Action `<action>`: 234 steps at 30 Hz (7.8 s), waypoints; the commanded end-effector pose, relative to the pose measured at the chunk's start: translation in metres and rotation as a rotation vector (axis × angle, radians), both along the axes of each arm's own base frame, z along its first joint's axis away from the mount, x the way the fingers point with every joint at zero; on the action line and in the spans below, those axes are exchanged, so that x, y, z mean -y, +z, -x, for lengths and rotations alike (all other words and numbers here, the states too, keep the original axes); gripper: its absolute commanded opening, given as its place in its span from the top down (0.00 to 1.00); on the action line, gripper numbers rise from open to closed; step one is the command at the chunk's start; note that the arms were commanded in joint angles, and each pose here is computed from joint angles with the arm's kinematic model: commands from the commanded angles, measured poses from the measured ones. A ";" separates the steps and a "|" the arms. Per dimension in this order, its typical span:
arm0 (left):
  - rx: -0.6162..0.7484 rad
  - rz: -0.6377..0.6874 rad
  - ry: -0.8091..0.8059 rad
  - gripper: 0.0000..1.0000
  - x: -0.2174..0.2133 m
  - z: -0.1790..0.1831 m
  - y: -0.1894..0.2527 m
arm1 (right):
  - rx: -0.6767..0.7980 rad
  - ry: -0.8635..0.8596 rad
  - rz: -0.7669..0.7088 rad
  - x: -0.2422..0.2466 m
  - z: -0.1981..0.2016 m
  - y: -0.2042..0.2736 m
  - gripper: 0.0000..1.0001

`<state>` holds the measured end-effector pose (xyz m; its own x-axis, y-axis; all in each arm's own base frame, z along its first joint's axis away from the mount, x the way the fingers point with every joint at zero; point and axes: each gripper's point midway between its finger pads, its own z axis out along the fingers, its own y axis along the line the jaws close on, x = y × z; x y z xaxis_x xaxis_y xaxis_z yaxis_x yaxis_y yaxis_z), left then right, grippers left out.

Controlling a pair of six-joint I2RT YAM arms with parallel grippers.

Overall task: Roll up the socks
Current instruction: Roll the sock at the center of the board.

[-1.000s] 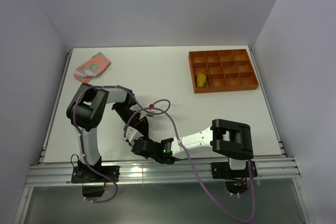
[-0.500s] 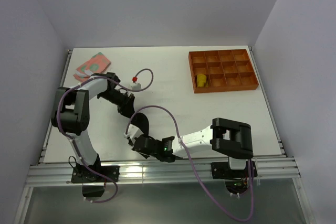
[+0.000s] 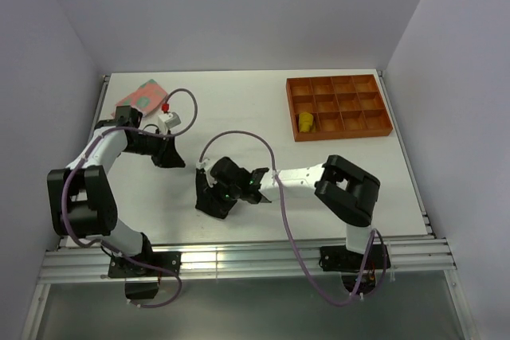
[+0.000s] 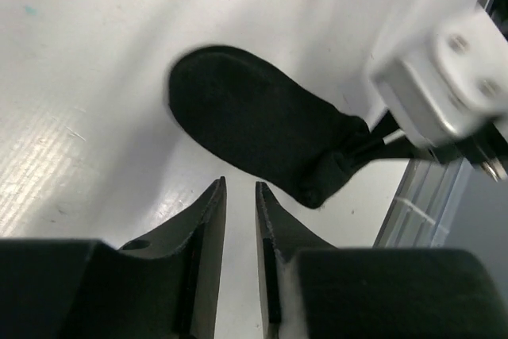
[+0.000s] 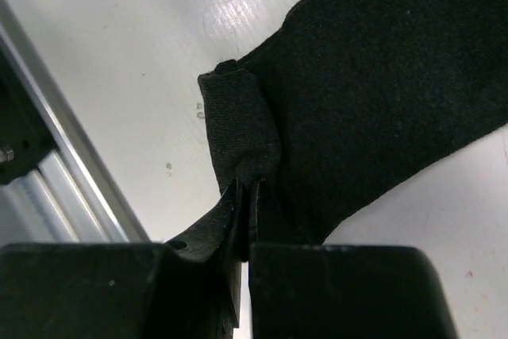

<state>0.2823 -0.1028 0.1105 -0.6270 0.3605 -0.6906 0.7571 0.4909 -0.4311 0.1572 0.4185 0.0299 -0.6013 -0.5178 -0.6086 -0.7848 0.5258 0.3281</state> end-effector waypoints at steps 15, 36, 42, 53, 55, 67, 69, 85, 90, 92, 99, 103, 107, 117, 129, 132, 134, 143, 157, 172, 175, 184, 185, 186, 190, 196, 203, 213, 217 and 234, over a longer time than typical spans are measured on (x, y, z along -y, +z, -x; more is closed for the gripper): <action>0.306 -0.219 -0.239 0.48 0.010 0.055 -0.022 | -0.531 0.091 -0.094 -0.007 -0.010 -0.009 0.99; 0.218 -0.260 -0.505 0.42 0.054 0.105 -0.066 | -0.589 0.076 -0.101 -0.010 -0.016 -0.011 0.99; 0.177 -0.270 -0.546 0.43 0.056 0.113 -0.074 | -0.587 0.077 -0.101 -0.010 -0.015 -0.009 1.00; 0.139 -0.302 -0.568 0.44 0.054 0.118 -0.090 | -0.632 0.031 -0.115 -0.007 -0.018 -0.009 1.00; 0.130 -0.305 -0.557 0.44 0.055 0.118 -0.091 | -0.640 0.027 -0.128 -0.007 -0.018 -0.008 1.00; 0.137 -0.414 -0.405 0.65 0.049 0.092 -0.103 | -0.681 -0.033 -0.169 -0.011 -0.019 0.000 1.00; 0.122 -0.421 -0.404 0.77 0.049 0.093 -0.102 | -0.691 -0.046 -0.176 -0.012 -0.019 0.001 1.00; 0.050 -0.425 -0.455 1.00 0.040 0.117 -0.093 | -0.432 -0.207 -0.239 0.002 -0.054 0.025 0.53; 0.065 -0.387 -0.475 1.00 0.045 0.120 -0.088 | -0.365 -0.315 -0.225 0.012 -0.080 0.026 0.53; 0.072 -0.371 -0.479 1.00 0.047 0.121 -0.086 | -0.314 -0.351 -0.181 0.011 -0.096 0.025 0.52; 0.106 -0.324 -0.481 1.00 0.055 0.120 -0.075 | -0.283 -0.332 -0.138 -0.015 -0.112 0.017 0.49; 0.096 -0.317 -0.489 1.00 0.056 0.122 -0.074 | -0.272 -0.315 -0.130 -0.027 -0.113 0.017 0.47; 0.084 -0.315 -0.492 1.00 0.056 0.123 -0.075 | -0.265 -0.281 -0.094 -0.034 -0.108 0.011 0.43; 0.071 -0.308 -0.494 1.00 0.058 0.123 -0.074 | -0.250 -0.220 -0.041 -0.050 -0.094 -0.012 0.42; 0.066 -0.297 -0.504 1.00 0.059 0.124 -0.072 | -0.149 -0.240 0.197 -0.030 -0.077 -0.069 0.59; 0.060 -0.299 -0.505 1.00 0.059 0.124 -0.074 | -0.121 -0.260 0.260 -0.018 -0.077 -0.081 0.73; 0.061 -0.298 -0.502 1.00 0.060 0.123 -0.074 | -0.100 -0.269 0.284 -0.012 -0.077 -0.085 0.83; 0.040 -0.293 -0.507 1.00 0.062 0.122 -0.070 | -0.044 -0.419 0.404 0.043 -0.085 -0.095 0.99; -0.008 -0.281 -0.475 1.00 0.068 0.114 -0.069 | 0.006 -0.587 0.460 0.096 -0.097 -0.083 0.99; -0.225 -0.242 -0.471 1.00 0.067 0.119 -0.078 | -0.028 -0.590 0.435 0.100 -0.101 -0.084 0.98; -0.265 -0.226 -0.459 1.00 0.063 0.113 -0.082 | -0.032 -0.589 0.432 0.099 -0.101 -0.084 0.98; -0.446 -0.174 -0.450 1.00 0.052 0.110 -0.090 | -0.051 -0.578 0.413 0.095 -0.100 -0.084 0.98; -0.451 -0.175 -0.444 1.00 0.051 0.109 -0.091 | -0.051 -0.581 0.410 0.095 -0.101 -0.084 0.96; -0.474 -0.177 -0.448 1.00 0.050 0.111 -0.095 | -0.050 -0.580 0.404 0.094 -0.102 -0.082 0.96; -0.527 -0.177 -0.451 1.00 0.048 0.114 -0.102 | -0.058 -0.582 0.380 0.091 -0.103 -0.079 0.93; -0.518 -0.169 -0.438 1.00 0.047 0.108 -0.105 | -0.086 -0.651 0.315 0.097 -0.108 -0.067 0.49; -0.500 -0.189 -0.424 1.00 0.045 0.111 -0.111 | -0.030 -0.773 0.424 0.123 -0.131 -0.056 0.43; -0.479 -0.194 -0.427 1.00 0.044 0.112 -0.110 | 0.017 -0.897 0.419 0.139 -0.158 -0.043 0.41; -0.469 -0.192 -0.422 1.00 0.045 0.111 -0.112 | -0.002 -0.928 0.339 0.150 -0.161 -0.031 0.41; -0.530 -0.141 -0.484 1.00 0.046 0.118 -0.100 | 0.172 -0.355 -0.146 0.079 -0.070 0.056 0.53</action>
<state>0.1644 -0.1576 0.0183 -0.6707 0.6977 -0.2518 0.5687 0.2658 -0.7784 0.2370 0.2912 0.0459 -0.7615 -0.1469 -0.6313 -0.3958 0.8767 0.2734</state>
